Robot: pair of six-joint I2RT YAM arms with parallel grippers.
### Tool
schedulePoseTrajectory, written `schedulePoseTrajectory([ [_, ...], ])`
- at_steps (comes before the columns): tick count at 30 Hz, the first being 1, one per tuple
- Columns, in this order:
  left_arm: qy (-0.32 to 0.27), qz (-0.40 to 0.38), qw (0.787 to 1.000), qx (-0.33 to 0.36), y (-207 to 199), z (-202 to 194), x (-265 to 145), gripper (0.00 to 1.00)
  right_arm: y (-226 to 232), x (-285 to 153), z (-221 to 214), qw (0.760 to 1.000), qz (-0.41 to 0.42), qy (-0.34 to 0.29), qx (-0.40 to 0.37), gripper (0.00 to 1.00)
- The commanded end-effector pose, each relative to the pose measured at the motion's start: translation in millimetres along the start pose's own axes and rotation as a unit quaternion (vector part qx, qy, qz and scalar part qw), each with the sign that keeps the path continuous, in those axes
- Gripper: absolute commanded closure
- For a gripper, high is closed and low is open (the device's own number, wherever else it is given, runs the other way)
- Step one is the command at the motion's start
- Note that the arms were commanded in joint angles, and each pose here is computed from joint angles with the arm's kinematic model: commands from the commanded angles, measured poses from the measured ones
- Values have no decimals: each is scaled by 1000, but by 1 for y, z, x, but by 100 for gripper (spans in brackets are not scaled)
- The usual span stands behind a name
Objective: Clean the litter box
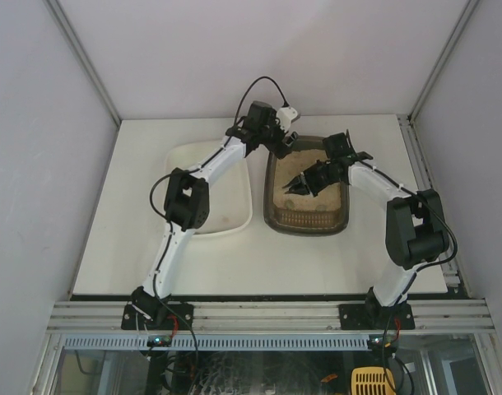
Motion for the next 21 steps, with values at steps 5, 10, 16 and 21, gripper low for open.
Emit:
schedulePoseTrajectory([
  [5,-1,-23,1000,17,-23,16,-31,45,-2,-11,1,1000,-3,1,-21,100],
  [10,34,-11,999,6,-21,3,-31,66,-6,-10,-3,1000,6,10,-25,100],
  [16,60,-31,998,-14,-40,-12,-42,99,-21,-11,-7,1000,-7,13,-25,100],
  [21,82,-23,993,-82,-54,-28,-57,100,-33,-15,-13,999,-16,22,-24,100],
])
Point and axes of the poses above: each gripper's point midway between its finger pads, its own x axis out along the fingers, its own y axis along the line the jaws close on, z = x × y, the point moved 1 cm from there along -x, back along the fingers, and after that the axes turned 9 degrees about -x, right-handed, at the moved point
